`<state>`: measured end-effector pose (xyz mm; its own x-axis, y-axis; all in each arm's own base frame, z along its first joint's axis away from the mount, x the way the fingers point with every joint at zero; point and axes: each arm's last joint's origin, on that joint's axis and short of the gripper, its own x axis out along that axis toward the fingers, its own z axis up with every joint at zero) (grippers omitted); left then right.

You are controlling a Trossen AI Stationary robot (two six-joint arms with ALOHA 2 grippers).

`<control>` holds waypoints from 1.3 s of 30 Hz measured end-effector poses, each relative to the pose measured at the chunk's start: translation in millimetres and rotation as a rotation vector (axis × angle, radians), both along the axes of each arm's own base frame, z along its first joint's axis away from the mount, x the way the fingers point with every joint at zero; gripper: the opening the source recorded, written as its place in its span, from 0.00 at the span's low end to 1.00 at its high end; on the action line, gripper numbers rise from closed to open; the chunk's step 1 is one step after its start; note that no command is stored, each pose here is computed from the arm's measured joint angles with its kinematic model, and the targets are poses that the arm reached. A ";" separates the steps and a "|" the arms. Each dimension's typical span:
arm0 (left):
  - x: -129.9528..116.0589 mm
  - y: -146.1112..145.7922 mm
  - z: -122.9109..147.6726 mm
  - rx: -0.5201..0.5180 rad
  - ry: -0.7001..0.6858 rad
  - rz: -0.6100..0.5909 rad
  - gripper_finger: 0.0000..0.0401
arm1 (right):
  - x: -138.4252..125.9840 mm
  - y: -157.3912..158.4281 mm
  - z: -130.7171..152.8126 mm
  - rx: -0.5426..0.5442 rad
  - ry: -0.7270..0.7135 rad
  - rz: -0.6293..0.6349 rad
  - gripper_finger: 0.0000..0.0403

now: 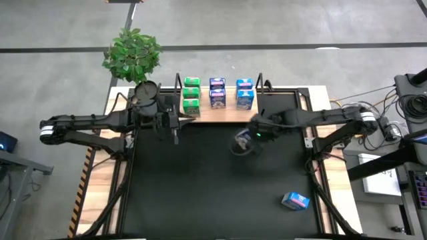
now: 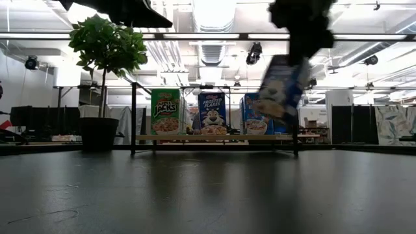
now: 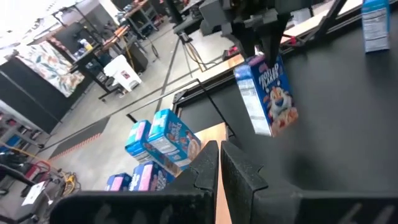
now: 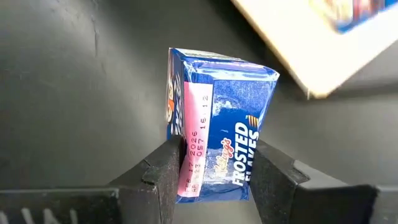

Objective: Stack cereal on shelf
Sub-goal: Put the blue cereal box aligned with the other blue cereal boxes on the shelf

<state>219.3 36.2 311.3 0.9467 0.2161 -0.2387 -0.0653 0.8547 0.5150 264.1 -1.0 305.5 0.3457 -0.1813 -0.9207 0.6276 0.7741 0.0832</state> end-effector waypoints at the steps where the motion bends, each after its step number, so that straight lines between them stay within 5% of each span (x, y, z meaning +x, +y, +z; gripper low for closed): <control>1: -1.2 1.1 -0.6 0.001 -0.007 0.006 0.00 | 7.8 -4.6 2.1 -0.018 0.003 0.031 0.37; 13: -6.6 4.4 -4.8 -0.004 -0.016 0.029 0.00 | 96.2 -62.5 21.9 -0.255 0.111 0.496 0.37; 20: -7.2 5.9 -5.1 0.007 -0.009 0.082 0.00 | 126.0 -101.9 13.5 -0.296 0.262 0.697 0.37; 39: -7.7 6.2 -6.4 0.017 0.006 0.087 0.00 | 150.0 -141.6 -3.1 -0.287 0.355 0.806 0.42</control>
